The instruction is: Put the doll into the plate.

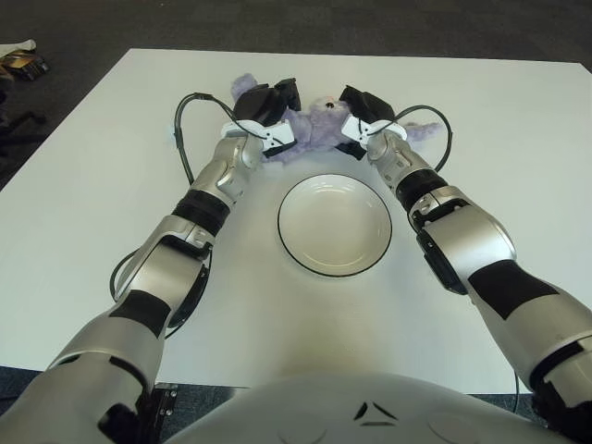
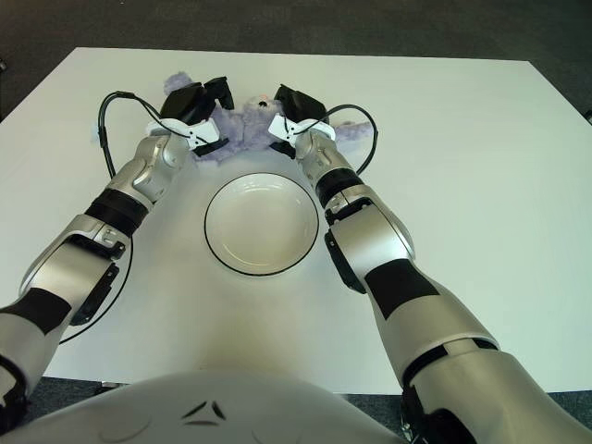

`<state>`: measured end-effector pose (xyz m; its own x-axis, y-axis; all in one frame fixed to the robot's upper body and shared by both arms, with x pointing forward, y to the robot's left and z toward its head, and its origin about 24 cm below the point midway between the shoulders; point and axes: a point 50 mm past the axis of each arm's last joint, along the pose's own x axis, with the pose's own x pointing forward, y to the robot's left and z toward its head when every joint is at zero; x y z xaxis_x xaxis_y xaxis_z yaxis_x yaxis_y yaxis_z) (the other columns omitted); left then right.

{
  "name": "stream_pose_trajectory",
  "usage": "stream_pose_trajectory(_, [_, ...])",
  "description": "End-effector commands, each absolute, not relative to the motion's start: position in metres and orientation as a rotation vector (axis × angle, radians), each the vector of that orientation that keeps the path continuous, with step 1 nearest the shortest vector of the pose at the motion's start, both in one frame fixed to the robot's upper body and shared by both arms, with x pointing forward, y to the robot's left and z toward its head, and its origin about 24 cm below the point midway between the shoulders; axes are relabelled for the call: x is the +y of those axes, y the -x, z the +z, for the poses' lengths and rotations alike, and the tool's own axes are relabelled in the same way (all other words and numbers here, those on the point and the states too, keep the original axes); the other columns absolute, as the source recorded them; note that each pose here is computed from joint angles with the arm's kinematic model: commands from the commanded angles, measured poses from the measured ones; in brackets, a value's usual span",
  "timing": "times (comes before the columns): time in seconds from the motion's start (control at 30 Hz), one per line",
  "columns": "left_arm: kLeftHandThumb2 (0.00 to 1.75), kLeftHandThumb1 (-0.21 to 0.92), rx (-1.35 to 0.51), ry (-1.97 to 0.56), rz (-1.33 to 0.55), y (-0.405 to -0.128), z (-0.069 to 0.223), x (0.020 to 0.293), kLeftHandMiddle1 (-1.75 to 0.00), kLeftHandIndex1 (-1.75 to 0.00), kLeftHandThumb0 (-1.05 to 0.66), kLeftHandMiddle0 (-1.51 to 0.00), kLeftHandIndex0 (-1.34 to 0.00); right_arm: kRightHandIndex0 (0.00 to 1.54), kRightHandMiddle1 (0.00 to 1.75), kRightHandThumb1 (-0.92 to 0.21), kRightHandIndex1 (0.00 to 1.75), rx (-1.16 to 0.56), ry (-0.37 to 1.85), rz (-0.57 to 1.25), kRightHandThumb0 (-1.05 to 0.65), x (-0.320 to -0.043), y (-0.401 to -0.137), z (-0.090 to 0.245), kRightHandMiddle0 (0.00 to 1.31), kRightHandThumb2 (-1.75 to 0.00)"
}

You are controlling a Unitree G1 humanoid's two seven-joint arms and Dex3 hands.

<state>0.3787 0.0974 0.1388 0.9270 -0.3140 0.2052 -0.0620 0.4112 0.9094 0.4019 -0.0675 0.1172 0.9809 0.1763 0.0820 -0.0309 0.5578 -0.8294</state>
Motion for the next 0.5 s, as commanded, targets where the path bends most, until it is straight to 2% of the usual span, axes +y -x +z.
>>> stream_pose_trajectory(0.0, [1.59,0.01,-0.363,-1.172,-0.156,-0.379,0.137,0.104,-1.53,-1.75,0.00,-0.85,-0.69,0.94,1.75,0.03,1.51,-0.193,0.945,0.073,0.00,-0.079,-0.404,0.122,0.65,-1.63])
stream_pose_trajectory(0.23, [1.59,0.01,-0.427,-1.184,-0.105,-0.374,0.147,0.110,-1.54,-1.75,0.00,-0.85,-0.69,0.90,1.75,-0.01,1.55,-0.236,0.952,0.065,0.00,-0.087,-0.404,0.128,0.63,-1.61])
stream_pose_trajectory(0.47, [1.58,0.05,-0.465,-1.176,-0.081,-0.371,0.150,0.115,-1.63,-1.75,0.00,-0.79,-0.64,0.89,1.75,-0.01,1.58,-0.314,0.957,0.076,0.00,-0.092,-0.402,0.135,0.63,-1.61])
